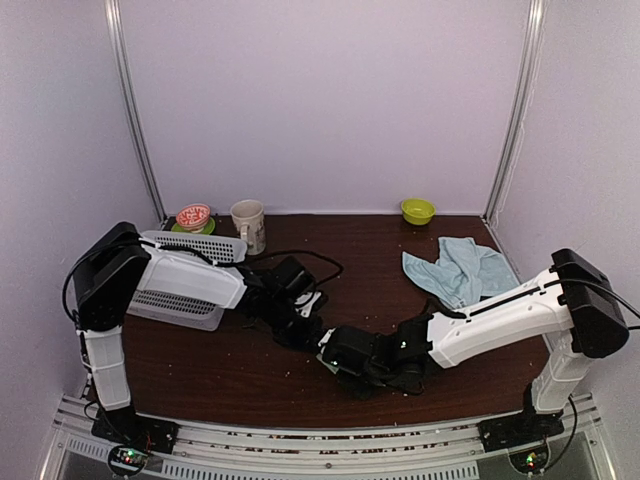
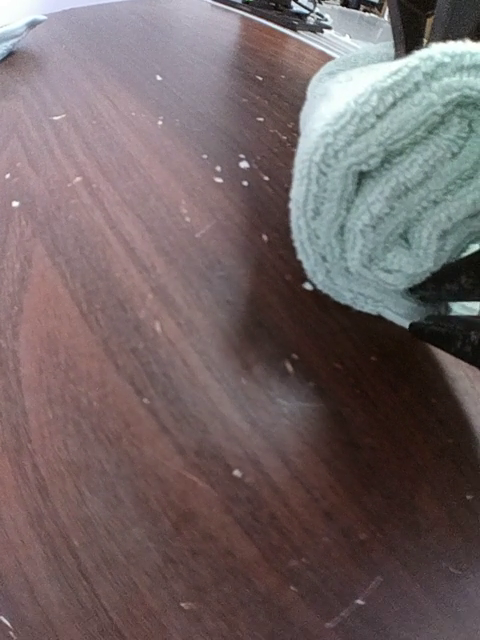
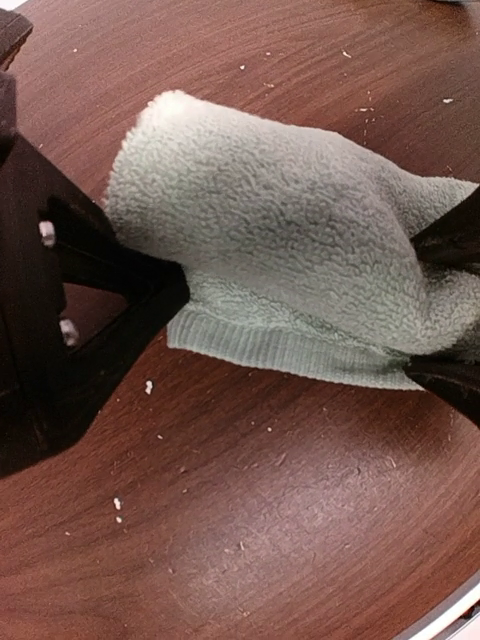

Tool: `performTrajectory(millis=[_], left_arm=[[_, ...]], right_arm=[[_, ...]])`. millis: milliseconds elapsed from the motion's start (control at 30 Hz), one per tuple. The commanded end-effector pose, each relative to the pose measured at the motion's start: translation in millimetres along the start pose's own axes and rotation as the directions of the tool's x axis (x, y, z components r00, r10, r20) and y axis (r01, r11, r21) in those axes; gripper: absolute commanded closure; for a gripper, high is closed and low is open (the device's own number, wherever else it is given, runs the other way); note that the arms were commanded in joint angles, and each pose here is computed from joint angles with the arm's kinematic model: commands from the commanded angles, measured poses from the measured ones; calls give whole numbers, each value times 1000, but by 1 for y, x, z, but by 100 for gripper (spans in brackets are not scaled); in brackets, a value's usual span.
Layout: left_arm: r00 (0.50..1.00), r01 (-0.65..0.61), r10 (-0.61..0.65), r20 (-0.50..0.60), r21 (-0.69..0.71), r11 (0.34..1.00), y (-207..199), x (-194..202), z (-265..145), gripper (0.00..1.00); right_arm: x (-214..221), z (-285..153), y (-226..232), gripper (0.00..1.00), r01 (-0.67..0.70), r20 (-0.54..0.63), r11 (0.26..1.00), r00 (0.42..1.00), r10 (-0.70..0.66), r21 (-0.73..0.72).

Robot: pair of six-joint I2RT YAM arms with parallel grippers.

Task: Roll the towels
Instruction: Roll the towel at the center of the board.

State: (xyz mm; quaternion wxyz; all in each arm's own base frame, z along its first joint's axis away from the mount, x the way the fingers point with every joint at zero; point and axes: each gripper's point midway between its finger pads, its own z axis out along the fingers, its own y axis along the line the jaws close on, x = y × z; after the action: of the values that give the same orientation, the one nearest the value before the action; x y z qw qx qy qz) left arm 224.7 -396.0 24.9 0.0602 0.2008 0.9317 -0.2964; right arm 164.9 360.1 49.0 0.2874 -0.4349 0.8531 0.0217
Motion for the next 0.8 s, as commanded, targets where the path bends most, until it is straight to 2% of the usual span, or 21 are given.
performTrajectory(millis=[0, 133, 200, 400, 500, 767], left_arm=[[999, -36, 36, 19, -10, 999, -5, 3, -19, 86], [999, -45, 45, 24, -13, 999, -6, 7, -29, 71], [998, -48, 49, 29, -15, 999, -6, 9, -35, 67], [993, -39, 38, 110, 7, 999, -15, 4, -59, 66], [983, -57, 44, 177, 66, 996, -29, -7, -68, 68], [970, -105, 57, 235, 197, 975, -60, -29, -65, 71]], right_arm=[[2, -2, 12, 69, 24, 0, 998, 1000, -24, -53], [4, -1, 12, 68, 27, -7, 998, 1000, -28, -54], [4, -1, 12, 68, 30, -9, 998, 999, -31, -54], [6, 1, 13, 67, 36, -10, 998, 999, -37, -53], [5, 1, 15, 66, 38, -7, 997, 999, -39, -59], [3, 1, 17, 65, 43, -5, 997, 999, -43, -69]])
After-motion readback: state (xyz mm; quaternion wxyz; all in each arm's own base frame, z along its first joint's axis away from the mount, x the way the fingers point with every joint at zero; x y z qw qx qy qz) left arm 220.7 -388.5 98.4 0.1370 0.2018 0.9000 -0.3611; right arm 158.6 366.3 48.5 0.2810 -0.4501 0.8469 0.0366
